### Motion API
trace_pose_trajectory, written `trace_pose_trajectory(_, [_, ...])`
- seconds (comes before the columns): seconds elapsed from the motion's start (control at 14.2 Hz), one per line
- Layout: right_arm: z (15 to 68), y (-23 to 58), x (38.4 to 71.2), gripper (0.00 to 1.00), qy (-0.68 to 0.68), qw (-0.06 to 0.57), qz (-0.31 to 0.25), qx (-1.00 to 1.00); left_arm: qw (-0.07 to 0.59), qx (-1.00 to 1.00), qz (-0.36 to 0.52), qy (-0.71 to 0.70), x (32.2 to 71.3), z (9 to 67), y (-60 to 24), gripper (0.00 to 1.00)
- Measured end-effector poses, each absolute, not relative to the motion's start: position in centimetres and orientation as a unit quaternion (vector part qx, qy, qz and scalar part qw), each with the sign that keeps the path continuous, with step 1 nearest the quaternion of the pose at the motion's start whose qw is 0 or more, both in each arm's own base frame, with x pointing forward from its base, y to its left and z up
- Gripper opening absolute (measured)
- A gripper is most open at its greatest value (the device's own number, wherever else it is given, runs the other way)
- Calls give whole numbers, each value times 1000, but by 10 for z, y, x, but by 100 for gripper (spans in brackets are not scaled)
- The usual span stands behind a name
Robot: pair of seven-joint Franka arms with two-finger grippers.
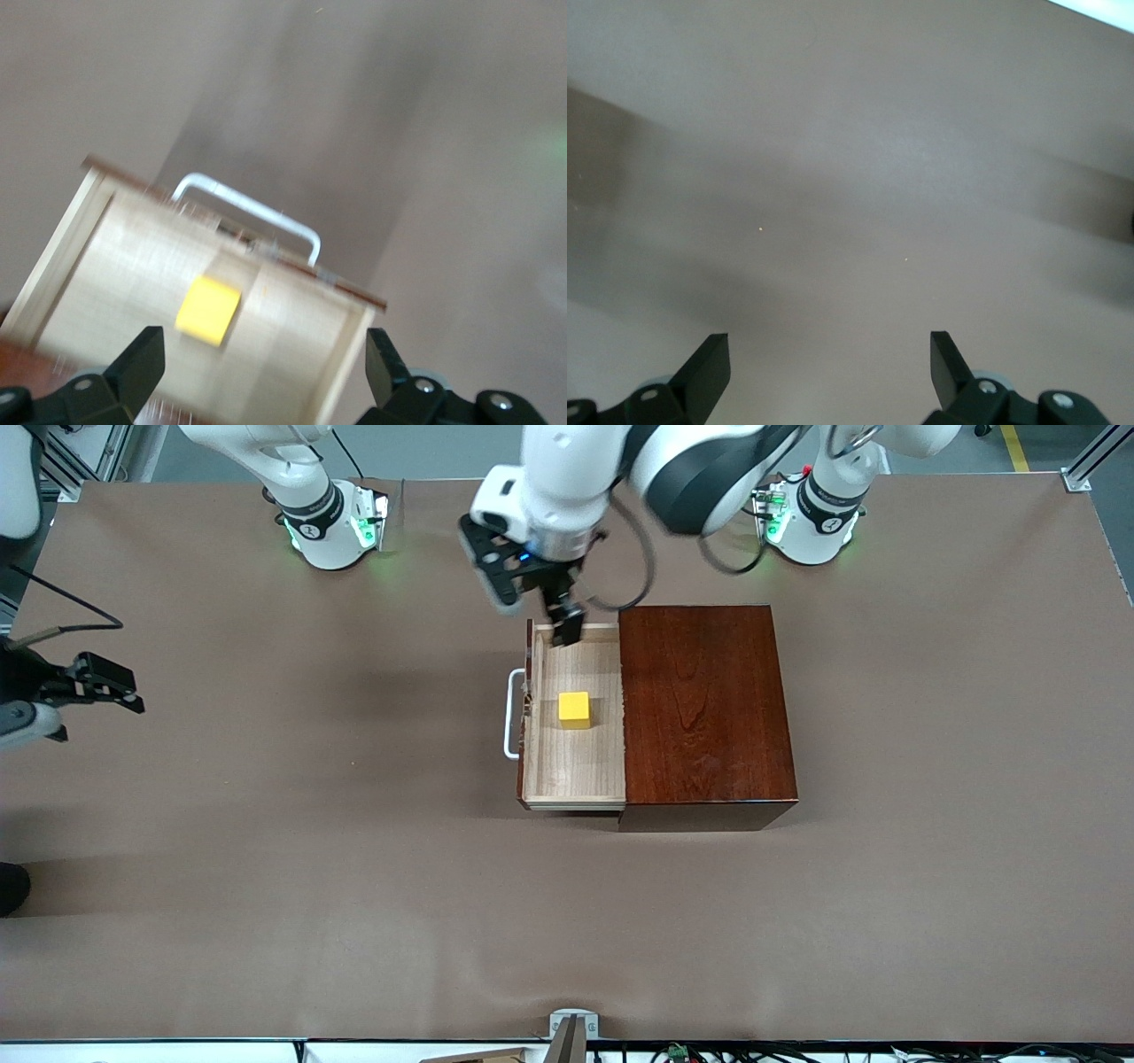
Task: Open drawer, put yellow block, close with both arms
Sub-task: 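Lower the left gripper to the drawer front beside the handle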
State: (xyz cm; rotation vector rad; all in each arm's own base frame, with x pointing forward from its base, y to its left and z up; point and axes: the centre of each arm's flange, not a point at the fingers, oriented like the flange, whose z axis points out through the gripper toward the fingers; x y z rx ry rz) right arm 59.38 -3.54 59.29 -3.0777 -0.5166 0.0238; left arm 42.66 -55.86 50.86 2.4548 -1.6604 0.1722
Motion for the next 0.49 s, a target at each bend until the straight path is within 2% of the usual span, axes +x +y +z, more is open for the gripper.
trace_pose_trajectory(0.21, [598,-32,578,100,-131,15,8,-991,90,778,60,-619,433,462,-584,100])
trace_pose_trajectory(0.49, [603,-29,563,100,-79,17,8,-997,55,722,71,-687,447,416,-597,100])
